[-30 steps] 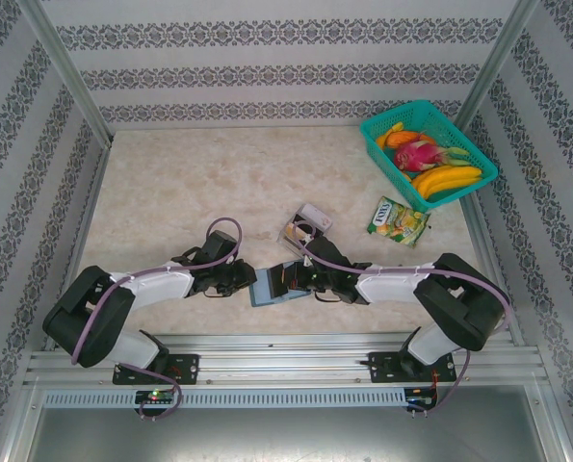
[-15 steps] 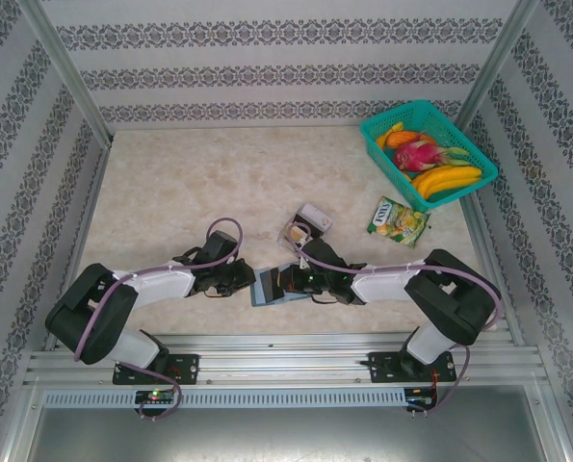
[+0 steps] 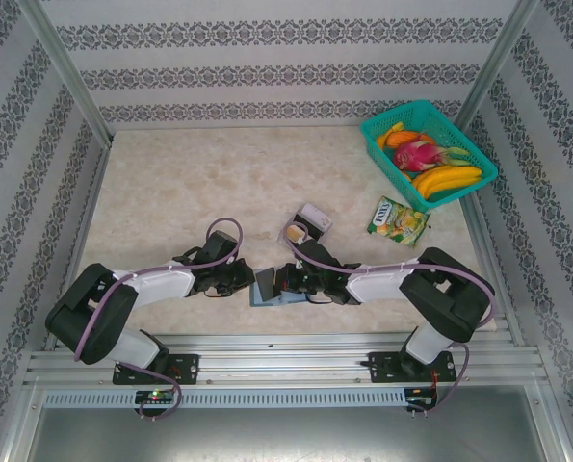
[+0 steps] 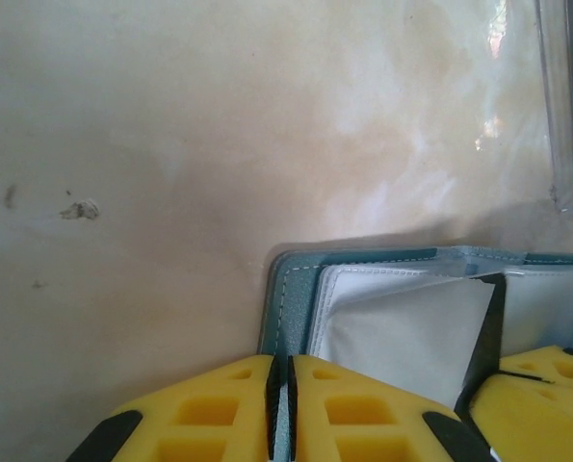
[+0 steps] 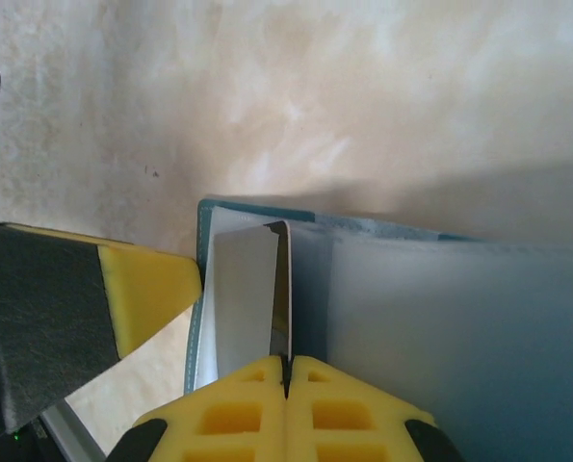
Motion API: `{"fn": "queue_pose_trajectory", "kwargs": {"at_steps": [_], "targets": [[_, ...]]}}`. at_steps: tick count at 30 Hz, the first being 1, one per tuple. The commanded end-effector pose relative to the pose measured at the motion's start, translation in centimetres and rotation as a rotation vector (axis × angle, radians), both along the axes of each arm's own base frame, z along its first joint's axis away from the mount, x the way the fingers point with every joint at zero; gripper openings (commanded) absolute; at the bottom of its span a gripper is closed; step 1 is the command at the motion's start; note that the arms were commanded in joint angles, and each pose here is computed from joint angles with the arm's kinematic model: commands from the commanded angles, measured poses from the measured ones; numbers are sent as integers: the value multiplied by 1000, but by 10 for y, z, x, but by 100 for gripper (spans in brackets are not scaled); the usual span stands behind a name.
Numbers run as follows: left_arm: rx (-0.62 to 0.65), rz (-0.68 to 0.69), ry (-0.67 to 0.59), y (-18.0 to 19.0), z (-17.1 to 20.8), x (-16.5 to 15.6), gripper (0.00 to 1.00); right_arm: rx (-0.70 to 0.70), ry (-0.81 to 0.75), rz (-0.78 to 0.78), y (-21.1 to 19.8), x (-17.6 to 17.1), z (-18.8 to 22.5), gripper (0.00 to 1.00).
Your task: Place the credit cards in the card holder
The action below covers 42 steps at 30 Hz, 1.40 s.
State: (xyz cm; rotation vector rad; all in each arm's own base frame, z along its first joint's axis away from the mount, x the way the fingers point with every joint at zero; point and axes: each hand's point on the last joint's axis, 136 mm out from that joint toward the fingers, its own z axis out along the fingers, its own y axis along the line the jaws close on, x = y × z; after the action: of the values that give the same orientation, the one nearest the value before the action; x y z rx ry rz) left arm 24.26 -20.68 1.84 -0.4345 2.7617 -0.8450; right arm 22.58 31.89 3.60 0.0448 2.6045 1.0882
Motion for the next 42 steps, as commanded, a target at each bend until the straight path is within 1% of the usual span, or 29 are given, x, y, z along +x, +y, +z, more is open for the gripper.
{"fn": "queue_pose_trajectory", "kwargs": {"at_steps": [1,7,11,15,17,19,21,22,28,33,38,42], "targets": [[30,5,48,6,-11,-11,16,-43,-23,-70,-9,2,-5,0],[19,10,50,5,-11,-11,16,-37,-6,-86,2,-2,-11,0],[13,18,51,5,-11,-12,16,-39,22,-116,0,-6,-16,0],[19,25,46,8,-9,-13,16,-23,23,-103,4,-9,-9,4],[23,31,39,9,-8,-12,16,-18,17,-89,5,-9,-4,7],[22,31,37,9,-8,-12,16,-39,23,-97,-1,-11,-4,14],[26,30,37,9,-7,-12,16,-78,13,-107,-11,-12,-5,25],[27,28,37,10,-7,-12,16,-90,4,-112,-15,-10,-3,27],[31,26,33,10,-5,-12,16,-131,5,-79,-21,-12,1,30],[26,25,32,9,-5,-12,16,-111,33,-24,-6,-14,0,31],[28,22,34,10,-5,-13,15,-92,54,13,7,-14,-4,31],[28,22,36,10,-5,-13,15,-110,72,24,12,-15,-10,31]]}}
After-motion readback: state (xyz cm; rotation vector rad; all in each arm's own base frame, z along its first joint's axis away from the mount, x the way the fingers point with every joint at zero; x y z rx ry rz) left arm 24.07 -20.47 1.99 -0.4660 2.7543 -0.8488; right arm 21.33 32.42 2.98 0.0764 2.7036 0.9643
